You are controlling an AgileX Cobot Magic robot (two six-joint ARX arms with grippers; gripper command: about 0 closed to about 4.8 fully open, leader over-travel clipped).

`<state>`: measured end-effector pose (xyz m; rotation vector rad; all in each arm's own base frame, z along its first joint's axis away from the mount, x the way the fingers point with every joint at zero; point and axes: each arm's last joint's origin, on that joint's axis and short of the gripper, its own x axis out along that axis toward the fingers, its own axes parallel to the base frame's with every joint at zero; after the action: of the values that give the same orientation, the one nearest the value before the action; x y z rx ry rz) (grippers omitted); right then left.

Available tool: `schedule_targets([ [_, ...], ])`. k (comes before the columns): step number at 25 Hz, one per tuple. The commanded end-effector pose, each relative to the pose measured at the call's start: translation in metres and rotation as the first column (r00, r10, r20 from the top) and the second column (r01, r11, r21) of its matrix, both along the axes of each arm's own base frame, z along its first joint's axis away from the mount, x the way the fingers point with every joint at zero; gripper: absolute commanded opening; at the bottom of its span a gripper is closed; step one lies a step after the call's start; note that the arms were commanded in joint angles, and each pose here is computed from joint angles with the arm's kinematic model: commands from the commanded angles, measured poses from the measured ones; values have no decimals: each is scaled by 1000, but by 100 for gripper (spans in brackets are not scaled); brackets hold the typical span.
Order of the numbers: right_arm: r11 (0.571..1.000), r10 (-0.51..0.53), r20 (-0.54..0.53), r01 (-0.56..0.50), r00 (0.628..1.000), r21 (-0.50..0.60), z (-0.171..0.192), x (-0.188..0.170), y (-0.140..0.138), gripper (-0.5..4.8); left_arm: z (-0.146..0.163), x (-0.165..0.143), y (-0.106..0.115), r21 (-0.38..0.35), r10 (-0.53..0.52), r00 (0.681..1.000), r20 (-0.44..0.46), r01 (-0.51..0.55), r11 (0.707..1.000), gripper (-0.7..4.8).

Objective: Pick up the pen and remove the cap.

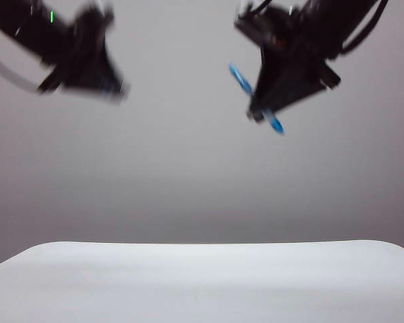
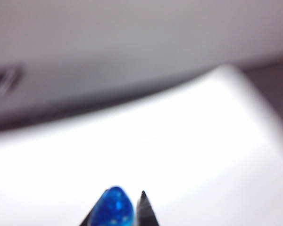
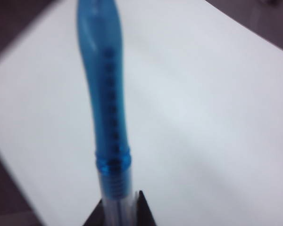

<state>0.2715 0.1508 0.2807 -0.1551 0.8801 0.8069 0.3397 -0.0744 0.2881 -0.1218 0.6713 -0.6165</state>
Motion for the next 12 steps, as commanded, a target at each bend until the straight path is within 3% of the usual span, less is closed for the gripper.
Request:
schedule_targets([
  [1, 988, -84, -2, 83, 996, -127, -21, 12, 1, -6, -30, -10, -6, 232, 15, 982, -188, 29, 972, -6],
  [4, 973, -119, -43, 108, 992, -206, -45, 23, 4, -5, -51, -10, -15, 298, 36, 956, -292, 55, 953, -6],
  [6, 965, -132, -105, 104, 986, -241, -68, 33, 3, -6, -75, -7, -26, 376, 66, 931, -359, 79, 923, -6],
  [12, 948, -172, -191, 110, 966, -298, -103, 47, -2, -6, -125, -2, -38, 406, 63, 853, -519, 181, 896, -6],
])
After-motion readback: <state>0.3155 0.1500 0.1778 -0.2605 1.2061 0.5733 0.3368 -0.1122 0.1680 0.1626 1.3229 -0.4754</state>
